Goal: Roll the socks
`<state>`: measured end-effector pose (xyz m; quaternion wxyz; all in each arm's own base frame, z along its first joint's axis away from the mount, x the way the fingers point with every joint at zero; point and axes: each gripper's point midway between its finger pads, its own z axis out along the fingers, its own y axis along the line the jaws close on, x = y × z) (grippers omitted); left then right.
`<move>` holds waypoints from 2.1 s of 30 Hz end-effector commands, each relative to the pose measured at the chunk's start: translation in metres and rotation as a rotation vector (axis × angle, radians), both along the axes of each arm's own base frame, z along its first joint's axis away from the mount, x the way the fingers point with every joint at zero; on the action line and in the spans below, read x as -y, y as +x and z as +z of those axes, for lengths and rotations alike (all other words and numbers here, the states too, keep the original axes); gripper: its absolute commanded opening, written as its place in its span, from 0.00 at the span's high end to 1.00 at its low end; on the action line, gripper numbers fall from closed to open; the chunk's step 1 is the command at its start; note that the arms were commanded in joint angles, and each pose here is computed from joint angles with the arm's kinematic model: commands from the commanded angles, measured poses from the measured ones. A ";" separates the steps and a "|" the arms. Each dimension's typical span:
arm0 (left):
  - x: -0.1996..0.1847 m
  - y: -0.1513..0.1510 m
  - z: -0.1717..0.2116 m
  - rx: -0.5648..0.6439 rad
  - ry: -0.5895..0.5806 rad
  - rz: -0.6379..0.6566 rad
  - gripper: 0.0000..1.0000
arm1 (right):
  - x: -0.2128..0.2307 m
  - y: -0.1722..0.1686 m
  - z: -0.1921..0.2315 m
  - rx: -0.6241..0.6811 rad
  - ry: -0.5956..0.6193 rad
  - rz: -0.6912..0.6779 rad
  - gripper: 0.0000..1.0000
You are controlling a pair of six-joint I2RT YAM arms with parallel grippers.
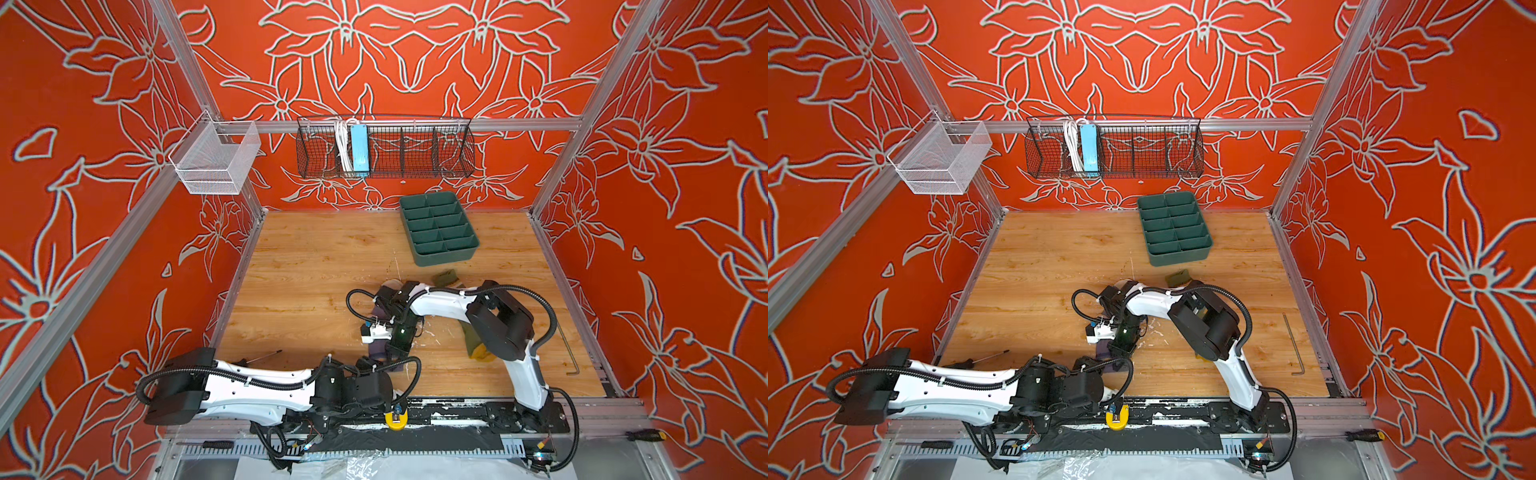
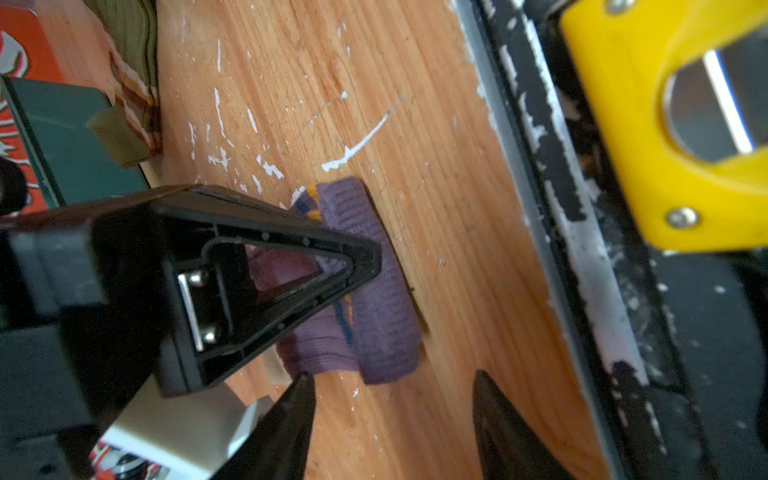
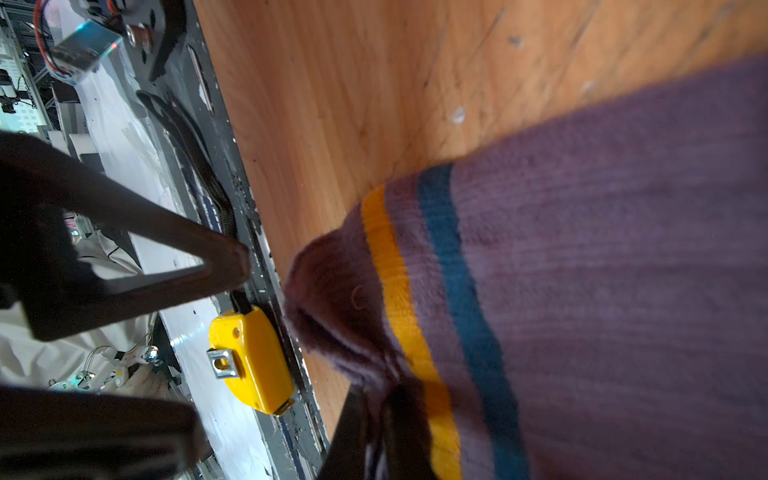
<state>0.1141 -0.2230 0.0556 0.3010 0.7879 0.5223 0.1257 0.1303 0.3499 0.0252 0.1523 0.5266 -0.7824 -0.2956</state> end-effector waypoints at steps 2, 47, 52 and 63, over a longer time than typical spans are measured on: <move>0.010 0.010 -0.002 -0.009 -0.092 0.108 0.38 | 0.006 0.008 -0.015 0.040 -0.043 -0.002 1.00; 0.026 -0.003 -0.052 -0.323 0.039 0.197 1.00 | 0.137 0.130 0.158 0.715 0.069 -0.593 0.48; 0.047 -0.005 -0.045 -0.433 0.042 0.197 1.00 | 0.201 0.151 0.274 1.180 0.190 -0.864 0.23; 0.082 -0.011 -0.054 -0.597 0.058 0.354 1.00 | 0.257 0.104 0.374 1.612 0.348 -0.891 0.17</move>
